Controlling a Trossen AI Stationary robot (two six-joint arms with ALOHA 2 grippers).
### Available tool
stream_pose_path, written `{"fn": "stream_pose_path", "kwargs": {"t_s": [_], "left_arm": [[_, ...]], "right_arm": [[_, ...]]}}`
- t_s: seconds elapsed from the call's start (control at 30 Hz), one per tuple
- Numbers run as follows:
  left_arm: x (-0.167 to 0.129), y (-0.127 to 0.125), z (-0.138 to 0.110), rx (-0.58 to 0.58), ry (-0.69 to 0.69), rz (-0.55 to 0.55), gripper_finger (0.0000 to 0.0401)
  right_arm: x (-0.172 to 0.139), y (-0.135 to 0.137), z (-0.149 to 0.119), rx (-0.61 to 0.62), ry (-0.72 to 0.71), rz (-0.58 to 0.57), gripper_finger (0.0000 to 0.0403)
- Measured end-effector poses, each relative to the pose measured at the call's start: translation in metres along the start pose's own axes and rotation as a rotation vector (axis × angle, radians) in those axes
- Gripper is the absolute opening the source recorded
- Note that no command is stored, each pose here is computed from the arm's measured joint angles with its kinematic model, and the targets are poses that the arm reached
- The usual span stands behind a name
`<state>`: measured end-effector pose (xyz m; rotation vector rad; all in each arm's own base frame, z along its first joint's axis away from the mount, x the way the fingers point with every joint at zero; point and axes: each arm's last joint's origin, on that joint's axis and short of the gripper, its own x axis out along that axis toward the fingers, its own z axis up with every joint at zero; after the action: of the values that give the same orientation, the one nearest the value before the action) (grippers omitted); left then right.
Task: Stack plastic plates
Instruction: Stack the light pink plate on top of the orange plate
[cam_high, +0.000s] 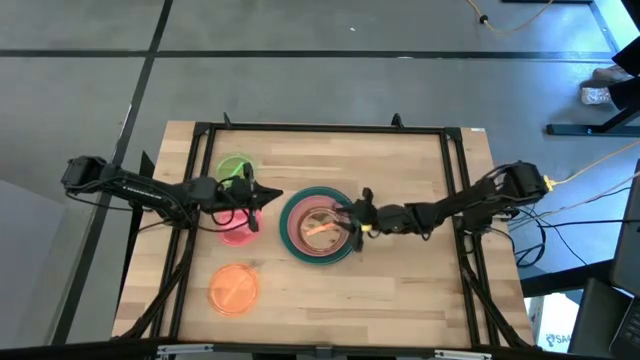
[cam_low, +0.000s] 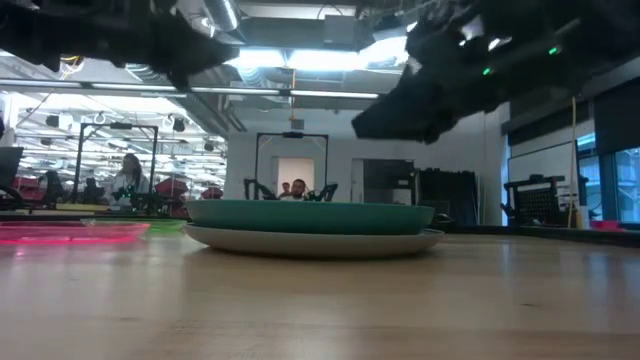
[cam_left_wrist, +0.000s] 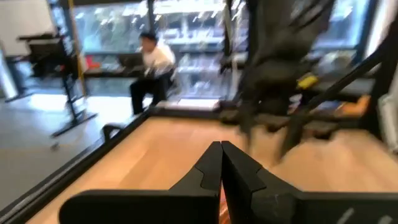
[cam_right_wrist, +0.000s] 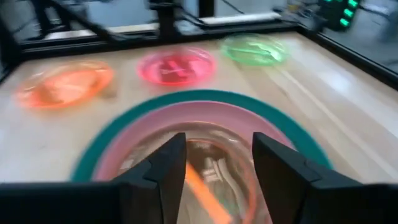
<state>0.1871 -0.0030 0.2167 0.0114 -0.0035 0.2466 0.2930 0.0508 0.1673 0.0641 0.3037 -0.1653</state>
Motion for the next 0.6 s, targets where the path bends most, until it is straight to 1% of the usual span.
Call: {"fn": "stream_pose_path", "kwargs": {"t_s": [0.13, 0.2, 0.3, 0.43, 0.5, 0.53, 0.6], "left_arm": [[0.001, 0.005, -0.007, 0.021, 0.072, 0.043, 0.0002], [0.001, 0.007, -0.011, 0.033, 0.111, 0.056, 0.0001], [0.004, 0.009, -0.011, 0.066, 0.212, 0.083, 0.0002], [0.010, 0.005, -0.002, 0.060, 0.392, 0.099, 0.0002], [0.012, 0.001, -0.004, 0.053, 0.513, 0.097, 0.0002], [0.014, -0.002, -0.004, 0.047, 0.567, 0.089, 0.0002], [0.017, -0.012, -0.012, 0.042, 0.681, 0.038, 0.0002]], "right_arm": [[-0.007, 0.023, -0.006, -0.074, 0.007, 0.068, 0.0177], [-0.009, 0.032, -0.013, -0.124, 0.024, 0.075, 0.0177], [-0.010, 0.040, -0.019, -0.184, 0.027, 0.058, 0.0177], [-0.005, 0.040, -0.025, -0.221, 0.017, 0.026, 0.0177], [-0.002, 0.038, -0.028, -0.226, 0.027, 0.020, 0.0177], [-0.001, 0.037, -0.029, -0.227, 0.034, 0.018, 0.0177], [0.001, 0.036, -0.033, -0.230, 0.049, 0.015, 0.0177]]}}
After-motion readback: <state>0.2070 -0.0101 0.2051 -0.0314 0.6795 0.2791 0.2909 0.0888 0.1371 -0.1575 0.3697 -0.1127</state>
